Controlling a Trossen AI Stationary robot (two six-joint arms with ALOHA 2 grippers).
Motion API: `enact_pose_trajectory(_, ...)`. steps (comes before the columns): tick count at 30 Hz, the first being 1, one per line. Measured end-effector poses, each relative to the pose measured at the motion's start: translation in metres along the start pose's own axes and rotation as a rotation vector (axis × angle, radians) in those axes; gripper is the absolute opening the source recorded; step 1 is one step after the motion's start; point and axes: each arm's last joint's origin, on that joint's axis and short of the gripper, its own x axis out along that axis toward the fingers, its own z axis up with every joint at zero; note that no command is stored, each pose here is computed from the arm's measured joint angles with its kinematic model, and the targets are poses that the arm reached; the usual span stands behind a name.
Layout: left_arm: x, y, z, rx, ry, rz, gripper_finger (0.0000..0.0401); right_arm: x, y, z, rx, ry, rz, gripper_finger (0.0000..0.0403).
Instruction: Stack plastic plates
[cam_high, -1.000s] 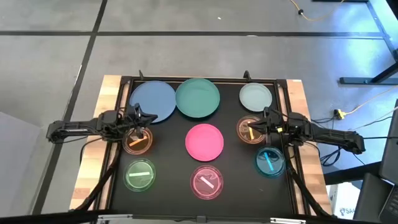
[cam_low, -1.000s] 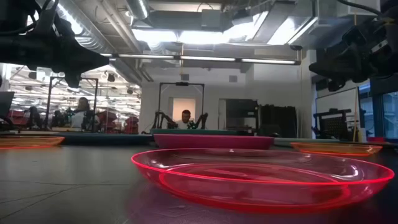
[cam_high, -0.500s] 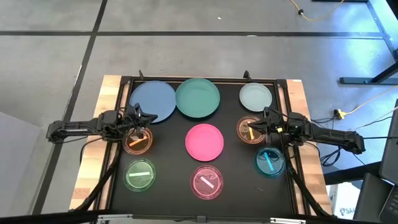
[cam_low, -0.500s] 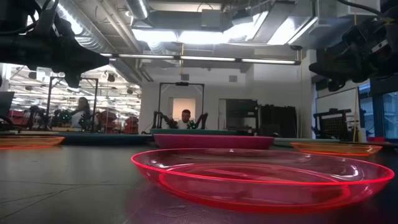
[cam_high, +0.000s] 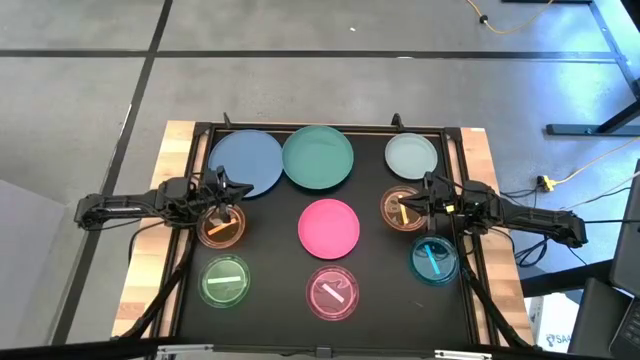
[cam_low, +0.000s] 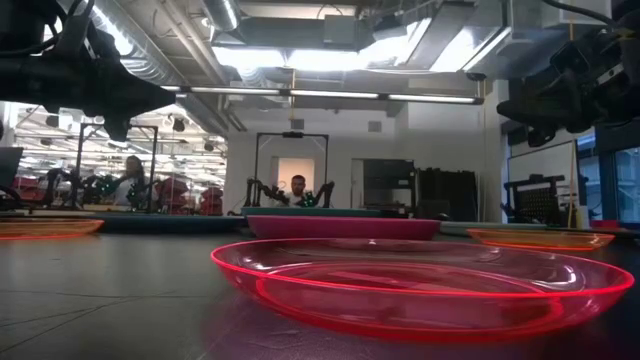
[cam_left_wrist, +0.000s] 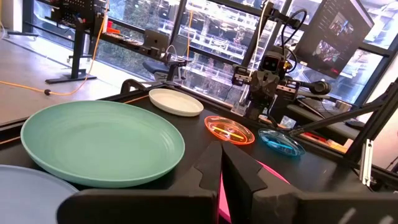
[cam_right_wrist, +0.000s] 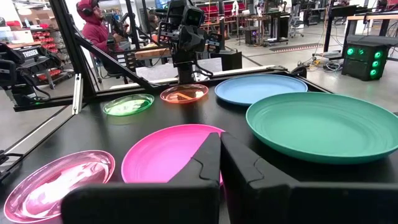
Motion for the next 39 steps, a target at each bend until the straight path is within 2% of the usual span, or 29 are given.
enact_pose_trajectory(8,0.000,-0.001,0.003,-0.003,-0.036,-0.003,0.0006,0.000,0.000,0.000,0.000,0.000,0.000,0.0003)
enact_pose_trajectory(14,-0.002,-0.005,0.017,-0.014,-0.176,-0.031,0.0006,0.000,0.000,0.000,0.000,0.000,0.000,0.0003)
enact_pose_trajectory(17,-0.002,-0.006,0.020,0.028,-0.211,-0.045,0.0006,0.000,0.000,0.000,0.000,0.000,0.000,0.0003)
enact_pose_trajectory(22,-0.001,-0.008,0.019,0.109,-0.188,-0.099,0.0006,0.000,0.000,0.003,-0.021,-0.036,-0.012,0.0003)
enact_pose_trajectory(26,0.001,-0.010,0.018,0.121,-0.174,-0.141,0.0006,0.000,0.000,0.009,0.110,-0.097,-0.008,0.0003)
enact_pose_trajectory(29,0.005,-0.010,0.015,0.128,-0.137,-0.144,0.0006,-0.001,0.000,0.017,0.128,-0.178,-0.027,0.0003)
enact_pose_trajectory(34,0.013,-0.010,0.011,0.142,-0.093,-0.133,0.0006,-0.002,-0.002,0.020,0.111,-0.226,-0.125,0.0003)
enact_pose_trajectory(39,0.022,-0.010,0.006,0.156,-0.051,-0.117,0.0006,0.001,-0.006,0.016,0.080,-0.191,-0.222,0.0003)
